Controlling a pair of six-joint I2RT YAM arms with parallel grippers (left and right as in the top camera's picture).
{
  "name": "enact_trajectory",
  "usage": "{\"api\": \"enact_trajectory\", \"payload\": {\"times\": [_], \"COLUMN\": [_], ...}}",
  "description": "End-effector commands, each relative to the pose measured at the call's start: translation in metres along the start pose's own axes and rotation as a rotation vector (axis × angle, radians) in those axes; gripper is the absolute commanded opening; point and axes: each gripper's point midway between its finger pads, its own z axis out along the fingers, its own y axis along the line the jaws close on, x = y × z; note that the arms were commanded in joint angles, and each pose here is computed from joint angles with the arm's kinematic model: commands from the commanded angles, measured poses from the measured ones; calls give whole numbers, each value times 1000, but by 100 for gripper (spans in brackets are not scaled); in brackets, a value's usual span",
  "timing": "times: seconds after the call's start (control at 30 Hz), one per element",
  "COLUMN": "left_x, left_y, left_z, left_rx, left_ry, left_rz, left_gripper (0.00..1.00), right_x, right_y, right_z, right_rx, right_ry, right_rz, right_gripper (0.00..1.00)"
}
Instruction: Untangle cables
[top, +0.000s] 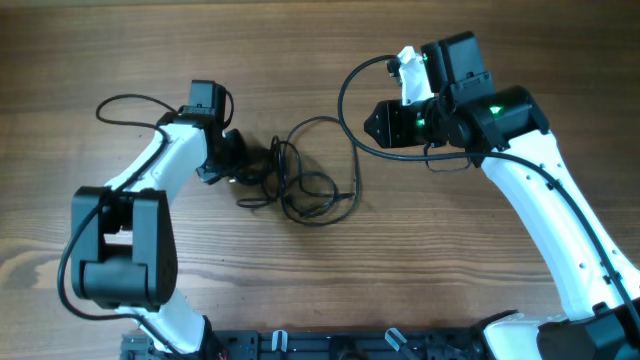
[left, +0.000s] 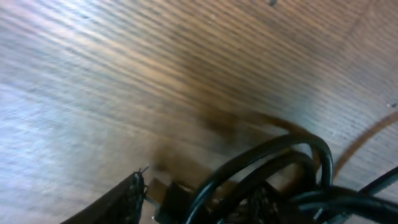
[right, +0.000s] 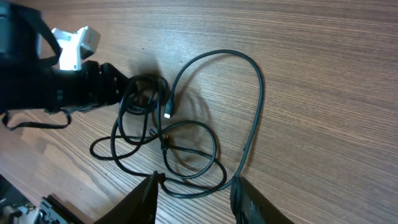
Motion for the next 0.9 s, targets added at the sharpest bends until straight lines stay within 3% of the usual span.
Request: {"api": "enact_trajectory", "payload": {"times": [0.0, 0.17, 0.3, 0.53, 0.7, 0.87], "left_x": [-2, -8, -8, 7, 28, 47], "left_y": [-8, -12, -25, -89, -117, -132], "left_z": [5, 5, -5, -88, -150, -181], "left_rx": [25, 43, 115, 513, 755, 928], "left_ry": [-3, -29, -28, -29, -14, 60], "left_rz": [18, 30, 36, 155, 230, 277], "left_gripper": [35, 4, 4, 4, 4, 4], "right_x": [-2, -2, -3, -4, -5, -1], "right_y": [-2, 0, 22, 91, 115, 112], "right_z": [2, 2, 2, -2, 11, 30], "right_rx": [13, 0, -114, -375, -356, -342], "right_ry": [-1, 0, 0, -31, -48, -8], "right_rz": [-10, -11, -70, -217, -179, -163], "right_gripper": [40, 41, 44, 45, 41, 39]}}
